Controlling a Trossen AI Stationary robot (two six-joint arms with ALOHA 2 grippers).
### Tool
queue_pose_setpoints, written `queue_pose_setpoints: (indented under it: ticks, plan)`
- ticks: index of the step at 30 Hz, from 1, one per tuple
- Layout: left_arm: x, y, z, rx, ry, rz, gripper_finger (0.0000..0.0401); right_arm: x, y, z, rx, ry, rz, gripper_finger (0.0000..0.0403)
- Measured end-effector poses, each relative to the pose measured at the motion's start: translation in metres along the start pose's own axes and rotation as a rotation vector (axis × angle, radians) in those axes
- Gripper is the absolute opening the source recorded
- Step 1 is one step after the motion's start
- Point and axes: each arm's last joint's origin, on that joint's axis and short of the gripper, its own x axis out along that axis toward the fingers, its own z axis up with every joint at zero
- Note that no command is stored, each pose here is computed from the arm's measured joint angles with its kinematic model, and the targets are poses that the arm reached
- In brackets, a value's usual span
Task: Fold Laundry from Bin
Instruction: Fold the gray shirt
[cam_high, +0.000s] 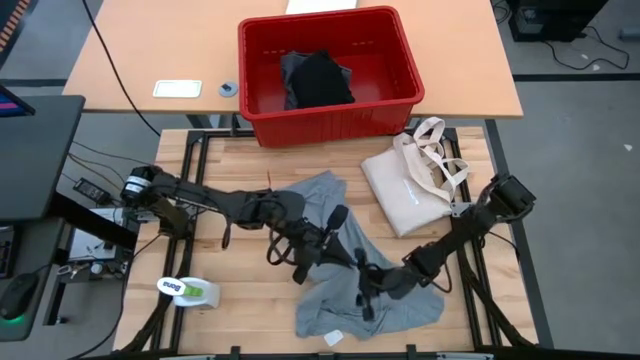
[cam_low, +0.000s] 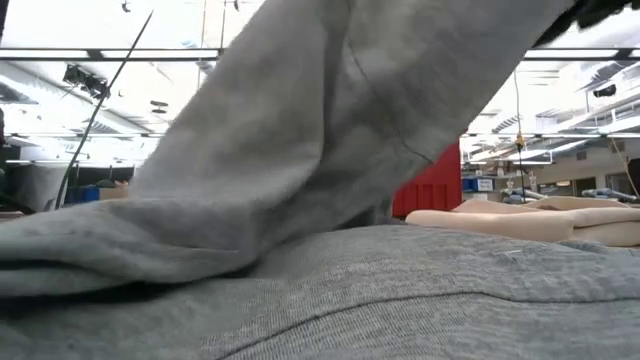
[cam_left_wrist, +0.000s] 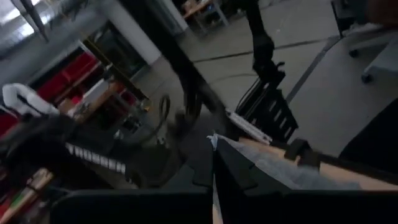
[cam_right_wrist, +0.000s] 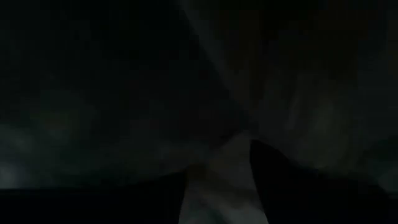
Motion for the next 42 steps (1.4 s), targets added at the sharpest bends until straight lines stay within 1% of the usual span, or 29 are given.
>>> queue_pose_setpoints:
  ticks: [4, 6, 9, 12, 18, 23, 27, 30, 34, 36, 38, 40, 42]
  plan:
    - [-0.001, 0.001, -0.005, -0.013, 0.035, -0.015, 0.0009, -0.005, 0.02, 0.012, -0.02, -0.035, 0.11, 0.0181]
    - [-0.002, 0.0, -0.007, -0.022, 0.053, -0.029, 0.0009, -0.009, 0.031, 0.017, -0.025, -0.048, 0.189, 0.0181]
    - [-0.002, -0.001, -0.011, -0.029, 0.097, -0.019, 0.0009, -0.015, 0.043, 0.017, -0.025, -0.05, 0.234, 0.0181]
    - [-0.003, -0.001, -0.015, -0.038, 0.151, -0.011, 0.0009, -0.02, 0.048, 0.01, 0.018, -0.007, 0.155, 0.0181]
    - [-0.003, -0.004, -0.018, -0.049, 0.186, -0.036, 0.0009, -0.029, 0.048, -0.013, 0.114, 0.105, -0.097, 0.018]
    - [-0.005, -0.008, -0.014, -0.042, 0.185, -0.056, 0.0009, -0.036, 0.045, -0.024, 0.21, 0.209, -0.151, 0.018]
    - [-0.008, -0.008, -0.009, -0.019, 0.179, -0.06, 0.0009, -0.048, 0.043, -0.03, 0.236, 0.281, -0.2, 0.018]
    - [-0.009, -0.008, -0.007, -0.006, 0.174, -0.061, 0.0009, -0.052, 0.045, -0.036, 0.237, 0.347, -0.186, 0.0181]
    - [-0.012, -0.006, -0.003, 0.005, 0.157, -0.047, 0.0009, -0.041, 0.043, -0.041, 0.254, 0.34, -0.178, 0.0182]
    - [-0.012, -0.006, -0.003, 0.005, 0.157, -0.047, 0.0009, -0.028, 0.041, -0.039, 0.252, 0.296, -0.152, 0.0182]
    - [-0.012, -0.006, -0.003, 0.003, 0.16, -0.049, 0.0009, -0.019, 0.041, -0.035, 0.222, 0.239, -0.112, 0.0183]
    - [-0.012, -0.007, -0.004, 0.0, 0.166, -0.054, 0.0009, -0.015, 0.043, -0.028, 0.202, 0.193, -0.047, 0.0182]
    - [-0.013, -0.008, -0.005, -0.008, 0.18, -0.066, 0.0009, -0.016, 0.046, -0.023, 0.189, 0.162, -0.016, 0.0181]
